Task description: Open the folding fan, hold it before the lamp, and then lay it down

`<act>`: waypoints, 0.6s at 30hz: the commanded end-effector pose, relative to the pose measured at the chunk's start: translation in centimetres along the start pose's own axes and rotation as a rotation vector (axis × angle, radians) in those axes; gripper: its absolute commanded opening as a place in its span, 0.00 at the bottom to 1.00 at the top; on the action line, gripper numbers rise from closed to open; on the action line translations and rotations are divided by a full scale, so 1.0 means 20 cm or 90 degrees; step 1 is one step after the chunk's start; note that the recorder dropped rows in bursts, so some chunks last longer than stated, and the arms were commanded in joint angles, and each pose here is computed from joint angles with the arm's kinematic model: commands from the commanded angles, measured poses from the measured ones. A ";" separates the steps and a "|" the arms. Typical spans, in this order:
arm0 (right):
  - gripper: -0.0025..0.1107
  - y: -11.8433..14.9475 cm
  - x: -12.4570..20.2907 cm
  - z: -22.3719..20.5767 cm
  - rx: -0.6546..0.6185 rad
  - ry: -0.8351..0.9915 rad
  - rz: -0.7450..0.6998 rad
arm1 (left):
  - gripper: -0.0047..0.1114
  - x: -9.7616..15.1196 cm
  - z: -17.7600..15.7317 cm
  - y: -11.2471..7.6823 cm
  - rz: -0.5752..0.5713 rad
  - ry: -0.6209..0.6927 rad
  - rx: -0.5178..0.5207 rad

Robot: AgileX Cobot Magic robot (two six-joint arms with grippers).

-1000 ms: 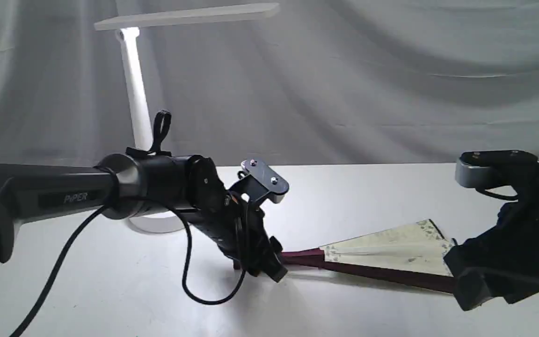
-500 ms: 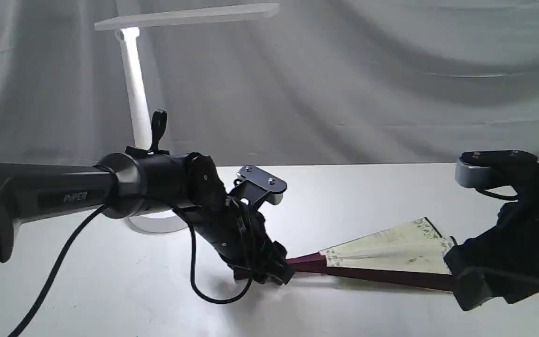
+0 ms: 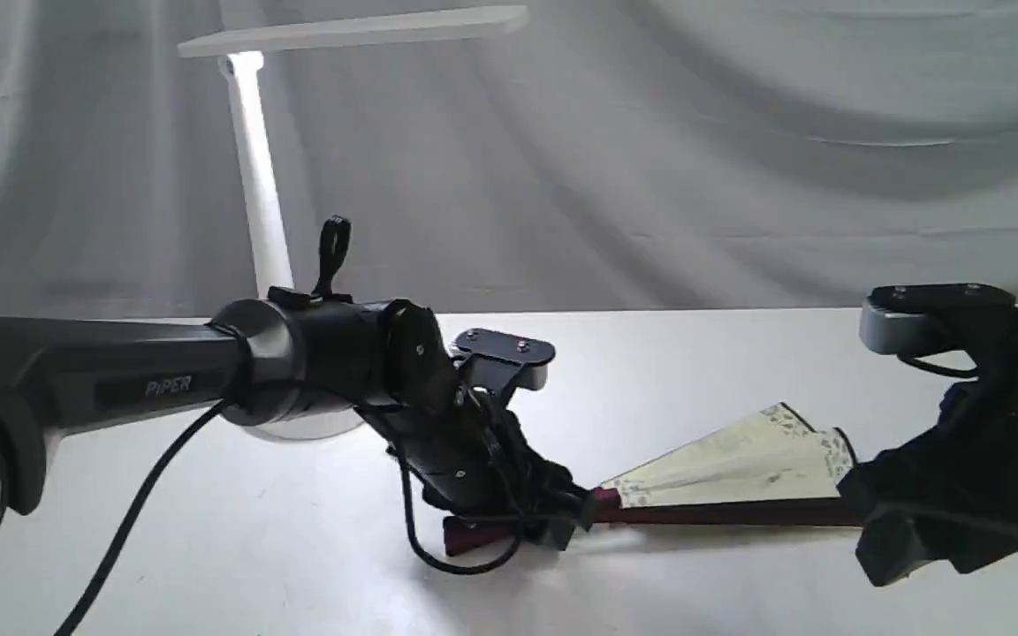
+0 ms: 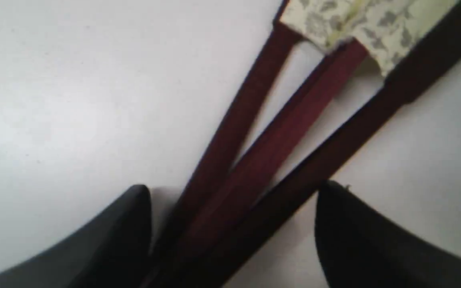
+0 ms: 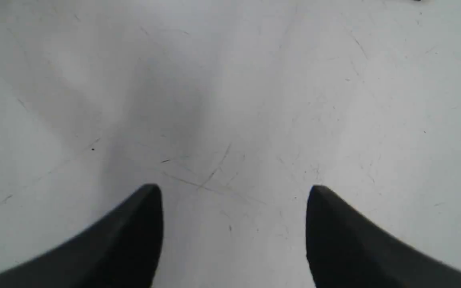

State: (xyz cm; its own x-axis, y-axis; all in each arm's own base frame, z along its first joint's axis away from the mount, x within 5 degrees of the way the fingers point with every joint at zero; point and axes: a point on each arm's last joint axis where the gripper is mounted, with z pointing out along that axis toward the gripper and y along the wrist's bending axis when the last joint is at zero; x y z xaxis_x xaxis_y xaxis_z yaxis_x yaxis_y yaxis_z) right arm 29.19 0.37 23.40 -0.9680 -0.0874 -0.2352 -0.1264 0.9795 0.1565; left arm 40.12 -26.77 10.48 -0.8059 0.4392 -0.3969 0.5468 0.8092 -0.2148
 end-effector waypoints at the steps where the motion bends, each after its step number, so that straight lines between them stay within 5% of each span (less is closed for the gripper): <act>1: 0.50 0.00 0.00 0.00 -0.002 -0.006 0.006 | 0.53 -0.02 0.00 0.01 -0.048 -0.024 -0.028; 14: 0.50 0.00 0.00 0.00 -0.001 -0.010 0.006 | 0.53 -0.01 0.00 0.02 -0.237 -0.018 -0.033; 18: 0.50 0.00 0.00 0.00 -0.004 -0.011 0.008 | 0.53 -0.03 0.00 0.02 -0.346 -0.042 -0.030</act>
State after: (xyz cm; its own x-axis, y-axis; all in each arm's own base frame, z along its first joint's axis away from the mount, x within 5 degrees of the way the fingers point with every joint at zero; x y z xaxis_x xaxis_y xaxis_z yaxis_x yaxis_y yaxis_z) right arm 29.21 0.39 23.41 -0.9677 -0.0855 -0.2373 -0.1254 0.9794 0.1581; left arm 40.51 -26.45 10.45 -0.9543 0.0203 -0.2981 0.1231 0.9357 -0.3305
